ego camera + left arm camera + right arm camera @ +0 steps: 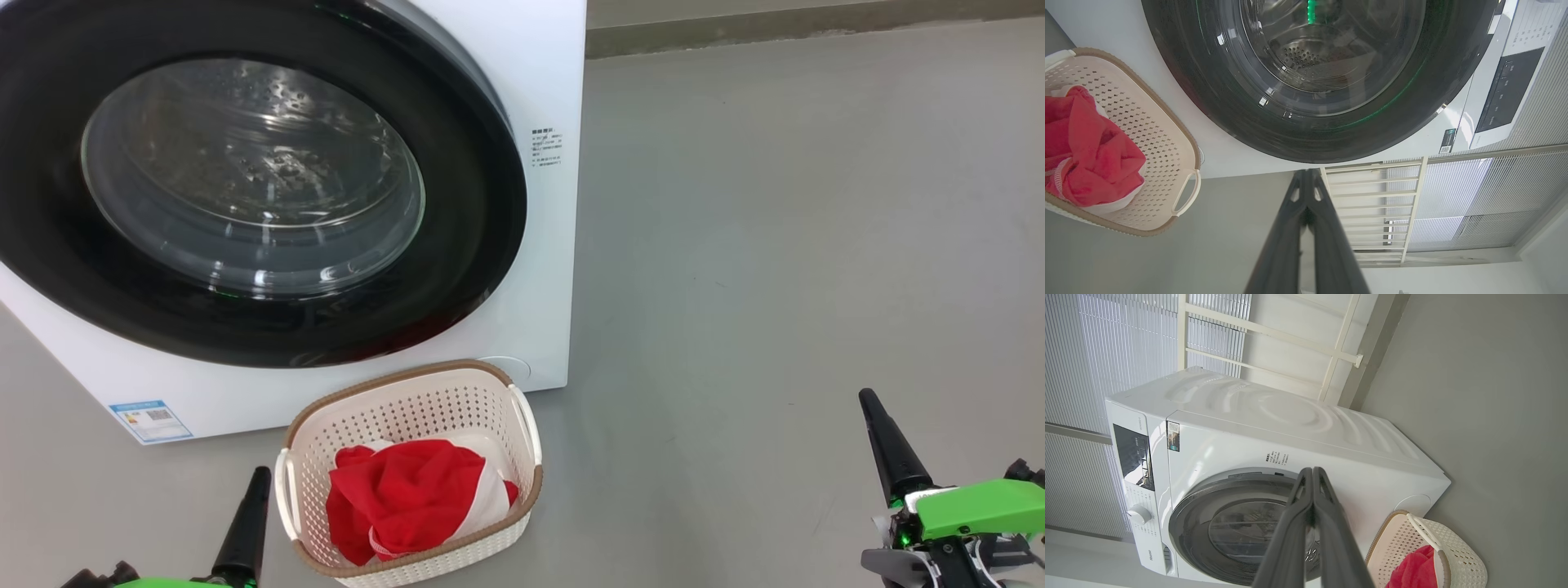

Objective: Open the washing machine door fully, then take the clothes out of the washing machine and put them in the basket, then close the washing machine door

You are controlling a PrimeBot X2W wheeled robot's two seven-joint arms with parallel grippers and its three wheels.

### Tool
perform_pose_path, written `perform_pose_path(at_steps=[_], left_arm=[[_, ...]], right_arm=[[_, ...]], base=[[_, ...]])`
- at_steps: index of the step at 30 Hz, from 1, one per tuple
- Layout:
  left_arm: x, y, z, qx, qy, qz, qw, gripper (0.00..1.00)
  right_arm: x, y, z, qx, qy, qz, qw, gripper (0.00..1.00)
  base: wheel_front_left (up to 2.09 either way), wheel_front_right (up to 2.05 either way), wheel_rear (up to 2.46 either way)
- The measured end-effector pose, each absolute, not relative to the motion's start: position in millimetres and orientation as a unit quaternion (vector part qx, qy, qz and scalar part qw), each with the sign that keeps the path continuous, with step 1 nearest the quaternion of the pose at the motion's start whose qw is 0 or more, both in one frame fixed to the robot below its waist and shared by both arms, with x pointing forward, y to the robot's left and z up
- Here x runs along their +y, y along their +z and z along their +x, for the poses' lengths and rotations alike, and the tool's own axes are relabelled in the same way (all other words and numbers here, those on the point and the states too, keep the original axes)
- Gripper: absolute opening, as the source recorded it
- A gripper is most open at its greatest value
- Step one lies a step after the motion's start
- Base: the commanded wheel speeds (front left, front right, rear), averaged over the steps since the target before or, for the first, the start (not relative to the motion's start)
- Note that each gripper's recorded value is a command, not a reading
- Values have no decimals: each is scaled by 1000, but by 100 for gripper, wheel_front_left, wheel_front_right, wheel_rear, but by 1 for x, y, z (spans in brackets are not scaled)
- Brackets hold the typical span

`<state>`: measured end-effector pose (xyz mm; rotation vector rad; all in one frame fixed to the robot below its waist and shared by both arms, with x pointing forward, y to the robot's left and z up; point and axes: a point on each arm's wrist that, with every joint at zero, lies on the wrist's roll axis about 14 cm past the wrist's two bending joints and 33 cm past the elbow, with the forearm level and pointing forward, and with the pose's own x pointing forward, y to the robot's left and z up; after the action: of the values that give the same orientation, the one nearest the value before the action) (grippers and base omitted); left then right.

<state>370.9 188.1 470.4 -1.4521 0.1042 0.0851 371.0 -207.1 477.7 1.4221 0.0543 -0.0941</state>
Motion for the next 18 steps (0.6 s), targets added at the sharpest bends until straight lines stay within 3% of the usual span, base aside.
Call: perform_pose_path(at_steps=[12, 18], left_arm=[[186, 481, 377, 37, 20, -711, 702, 0], [186, 481, 377, 36, 21, -712, 701, 0]], right_arm=[[-205, 482, 375, 20, -34, 705, 709, 0], [-204, 484, 377, 16, -32, 709, 704, 0]], base=[[0, 0, 0], [0, 0, 0]])
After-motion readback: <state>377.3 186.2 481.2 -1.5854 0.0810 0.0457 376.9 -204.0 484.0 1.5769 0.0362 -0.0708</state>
